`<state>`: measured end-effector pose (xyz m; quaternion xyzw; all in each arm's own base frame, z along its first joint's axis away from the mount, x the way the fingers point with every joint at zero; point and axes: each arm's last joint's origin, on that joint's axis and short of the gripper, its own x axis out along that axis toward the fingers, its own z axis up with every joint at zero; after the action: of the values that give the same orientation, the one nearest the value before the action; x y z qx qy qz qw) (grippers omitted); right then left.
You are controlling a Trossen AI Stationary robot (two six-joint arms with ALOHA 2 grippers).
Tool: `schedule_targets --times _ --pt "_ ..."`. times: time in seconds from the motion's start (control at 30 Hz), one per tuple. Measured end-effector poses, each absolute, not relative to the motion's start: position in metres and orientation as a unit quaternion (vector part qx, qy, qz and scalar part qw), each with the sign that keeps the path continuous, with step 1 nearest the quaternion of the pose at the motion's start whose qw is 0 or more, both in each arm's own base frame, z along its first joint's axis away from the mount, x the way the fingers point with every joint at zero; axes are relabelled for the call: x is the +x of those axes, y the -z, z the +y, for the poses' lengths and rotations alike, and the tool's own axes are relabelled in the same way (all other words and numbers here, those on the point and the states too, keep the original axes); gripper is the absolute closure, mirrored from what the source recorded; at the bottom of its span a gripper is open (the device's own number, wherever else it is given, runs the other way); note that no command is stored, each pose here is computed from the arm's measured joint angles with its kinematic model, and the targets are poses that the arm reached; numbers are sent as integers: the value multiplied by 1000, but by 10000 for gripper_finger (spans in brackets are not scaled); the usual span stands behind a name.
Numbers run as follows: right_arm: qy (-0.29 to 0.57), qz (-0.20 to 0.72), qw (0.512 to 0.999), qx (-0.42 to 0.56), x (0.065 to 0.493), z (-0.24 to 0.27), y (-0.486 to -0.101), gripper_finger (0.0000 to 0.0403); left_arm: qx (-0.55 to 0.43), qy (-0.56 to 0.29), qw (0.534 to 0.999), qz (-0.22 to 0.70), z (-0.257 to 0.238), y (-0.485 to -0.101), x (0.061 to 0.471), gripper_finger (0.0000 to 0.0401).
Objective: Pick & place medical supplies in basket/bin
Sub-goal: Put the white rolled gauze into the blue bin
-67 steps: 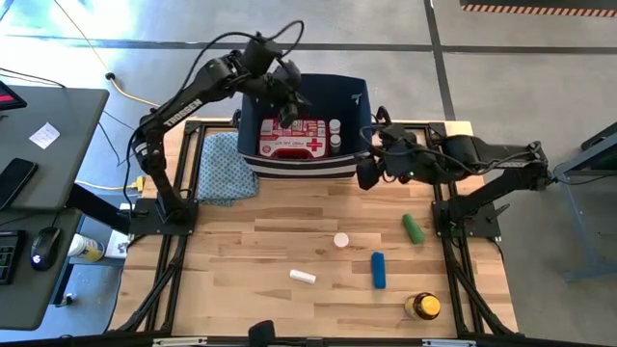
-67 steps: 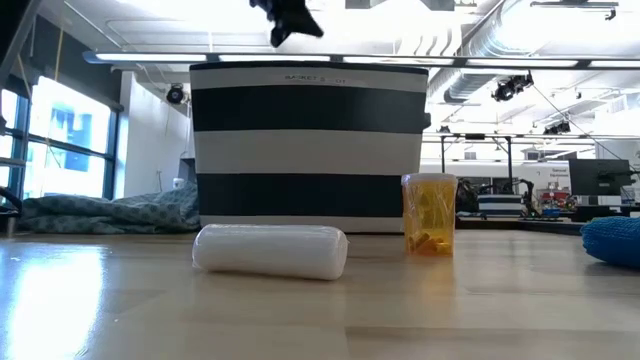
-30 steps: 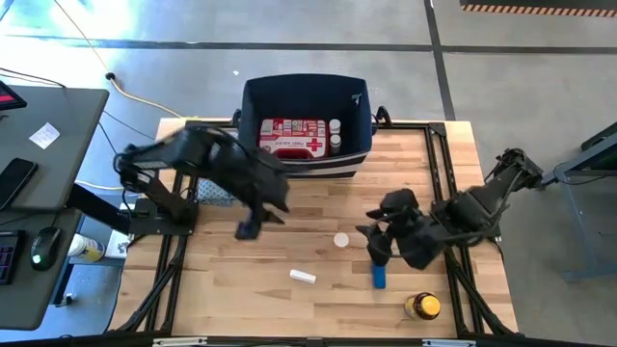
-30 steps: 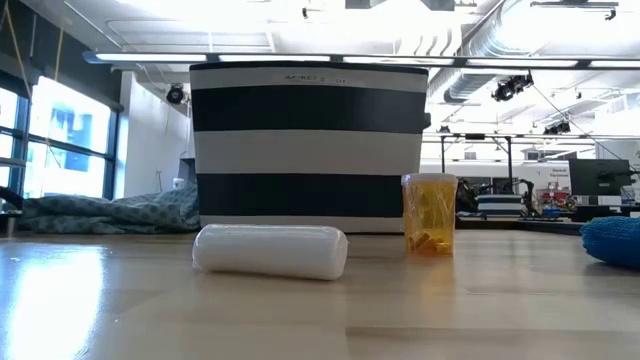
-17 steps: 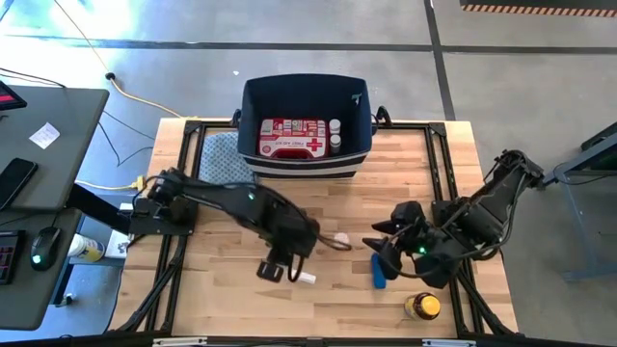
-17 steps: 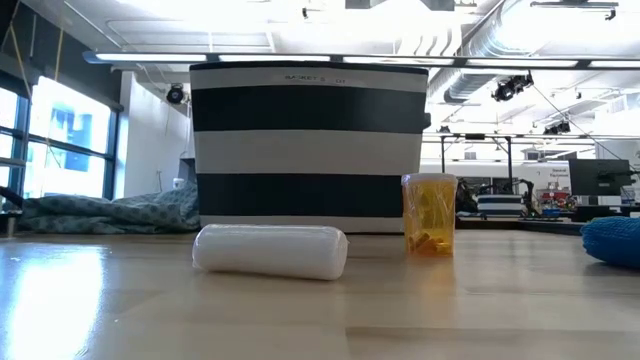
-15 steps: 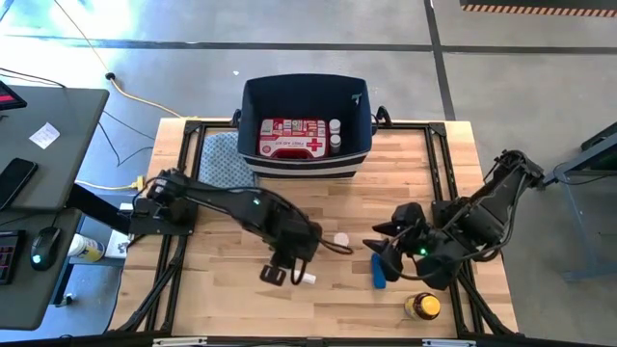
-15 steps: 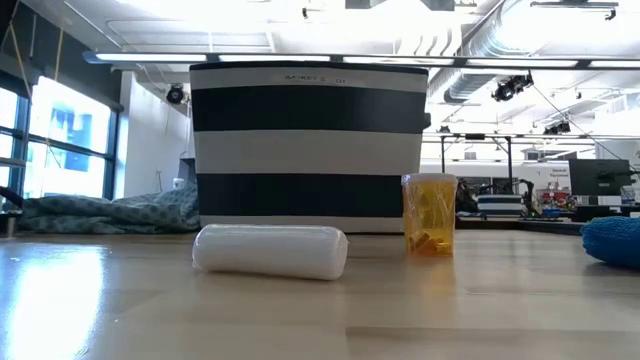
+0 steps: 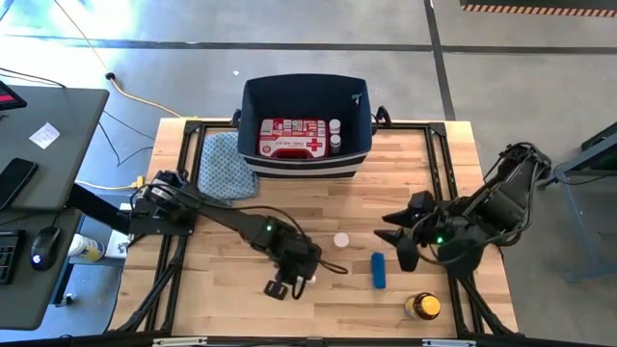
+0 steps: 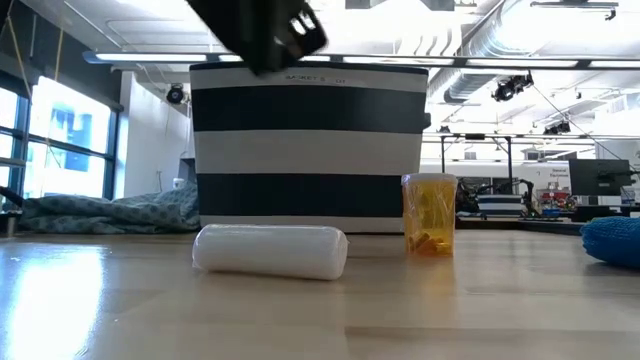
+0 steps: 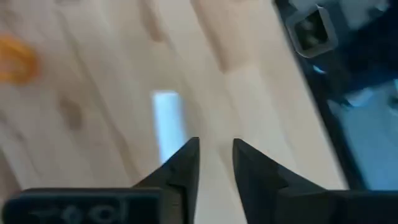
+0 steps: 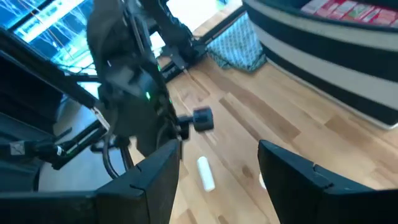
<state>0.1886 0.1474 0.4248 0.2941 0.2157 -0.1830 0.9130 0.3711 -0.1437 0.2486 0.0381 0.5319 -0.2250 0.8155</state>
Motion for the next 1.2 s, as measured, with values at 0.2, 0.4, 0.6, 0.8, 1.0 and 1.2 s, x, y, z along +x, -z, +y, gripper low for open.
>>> schedule_targets --times 0.2,0.4,0.6,0.8,1.0,1.2 --pt "193 214 917 277 184 140 -427 195 41 181 811 555 -134 -227 369 188" --pt "205 215 914 275 186 136 -426 195 28 189 805 561 -138 -207 375 108" --pt "213 215 914 271 188 133 -426 195 25 175 788 590 -138 -188 377 89" --pt "223 220 912 264 189 129 -424 195 20 168 779 603 -140 -171 382 117" --pt "223 228 911 263 188 129 -423 195 25 143 769 622 -139 -160 381 149" --pt "223 233 909 264 187 128 -423 195 23 147 781 606 -140 -162 385 195"
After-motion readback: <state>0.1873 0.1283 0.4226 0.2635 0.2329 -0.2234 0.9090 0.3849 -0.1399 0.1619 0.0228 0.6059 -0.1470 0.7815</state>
